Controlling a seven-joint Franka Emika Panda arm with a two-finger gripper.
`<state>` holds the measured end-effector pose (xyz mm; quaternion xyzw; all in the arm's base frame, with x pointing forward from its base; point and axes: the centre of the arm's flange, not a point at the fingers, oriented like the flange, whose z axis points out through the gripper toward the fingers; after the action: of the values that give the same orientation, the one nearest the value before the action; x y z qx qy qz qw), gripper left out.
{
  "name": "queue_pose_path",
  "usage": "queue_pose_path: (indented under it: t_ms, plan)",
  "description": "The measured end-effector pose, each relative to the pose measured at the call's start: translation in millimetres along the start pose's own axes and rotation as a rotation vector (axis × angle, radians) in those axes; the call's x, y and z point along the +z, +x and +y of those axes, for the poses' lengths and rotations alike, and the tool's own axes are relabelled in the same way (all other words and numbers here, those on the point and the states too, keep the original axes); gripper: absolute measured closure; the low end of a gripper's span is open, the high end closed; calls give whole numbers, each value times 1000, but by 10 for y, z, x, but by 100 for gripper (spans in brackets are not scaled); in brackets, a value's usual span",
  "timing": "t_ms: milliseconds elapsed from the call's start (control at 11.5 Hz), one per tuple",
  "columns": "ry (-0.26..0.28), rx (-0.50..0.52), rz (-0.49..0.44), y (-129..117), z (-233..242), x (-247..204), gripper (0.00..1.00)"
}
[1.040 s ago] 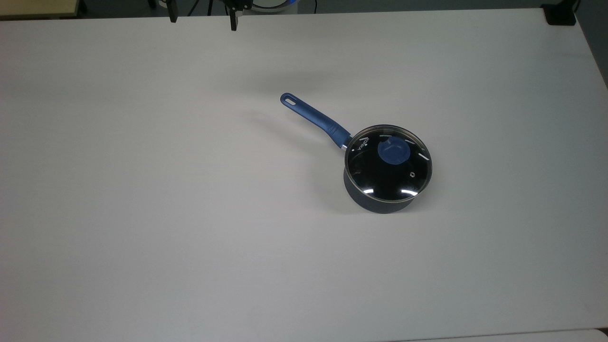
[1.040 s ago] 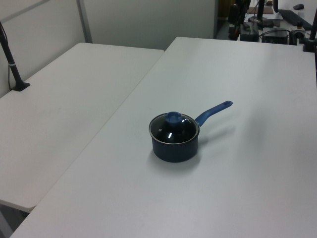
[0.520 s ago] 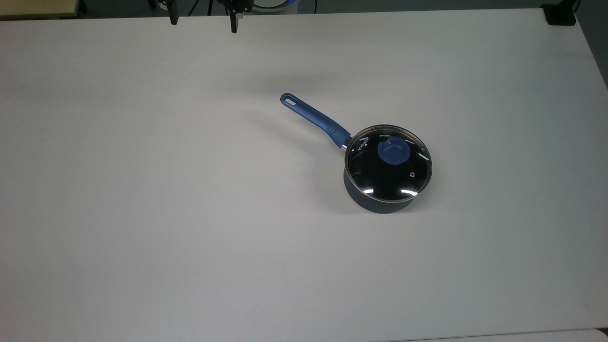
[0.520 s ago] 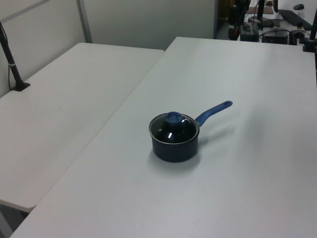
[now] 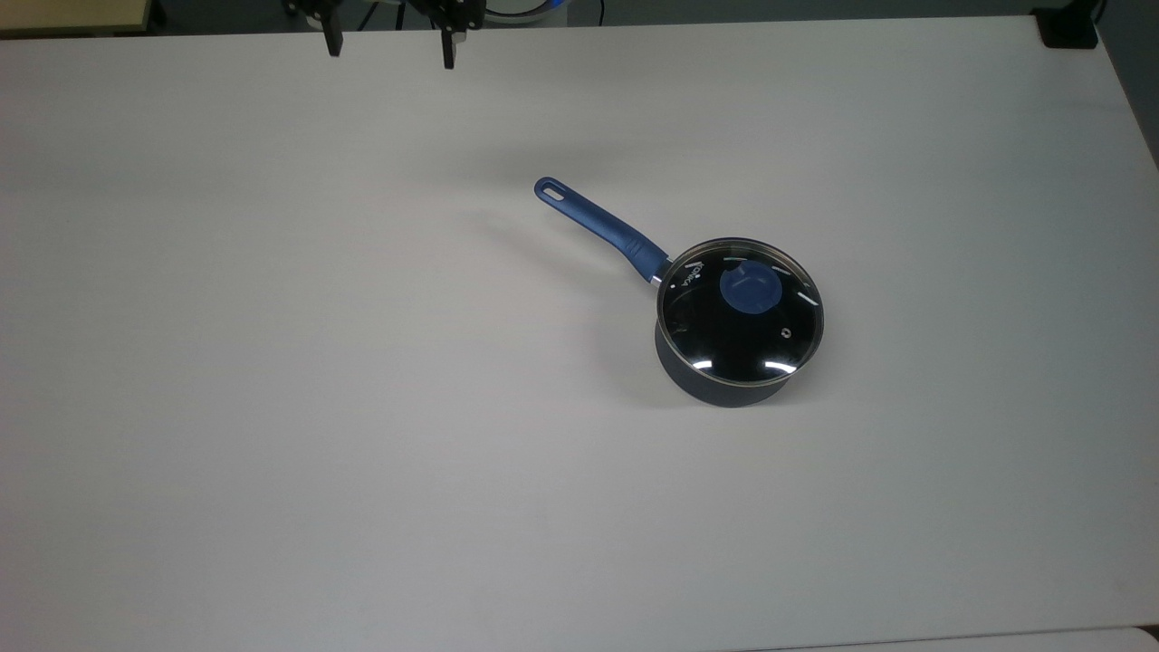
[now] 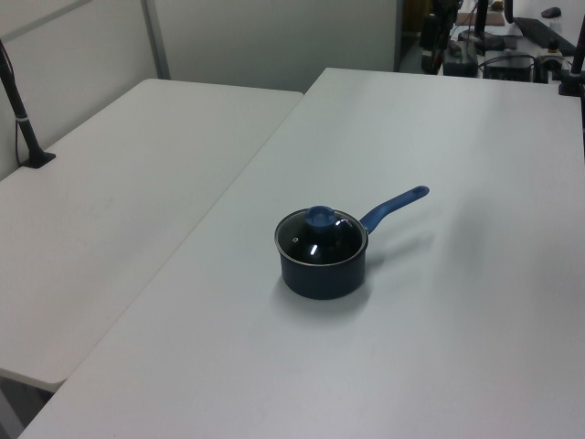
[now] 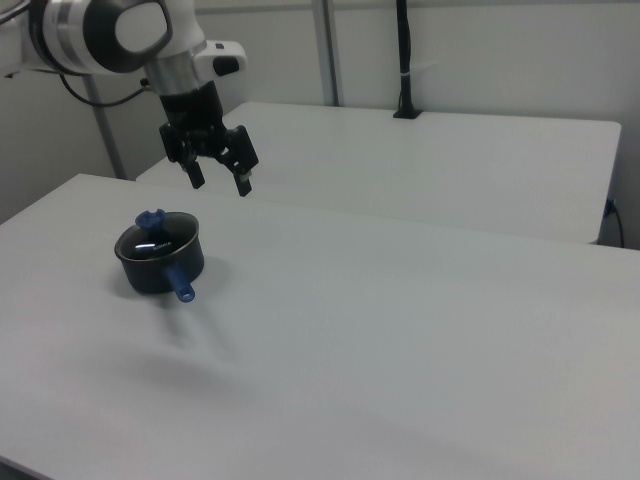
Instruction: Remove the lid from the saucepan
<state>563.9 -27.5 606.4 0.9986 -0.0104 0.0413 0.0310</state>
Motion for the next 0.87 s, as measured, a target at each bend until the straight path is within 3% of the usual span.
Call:
queue_pose_path:
  t_ms: [173, 347, 867]
  plan:
    - [5, -48, -29, 70, -219, 173, 0]
    - [13, -11, -28, 141, -605, 292, 0]
    - [98, 347, 77, 439, -2498, 876, 0]
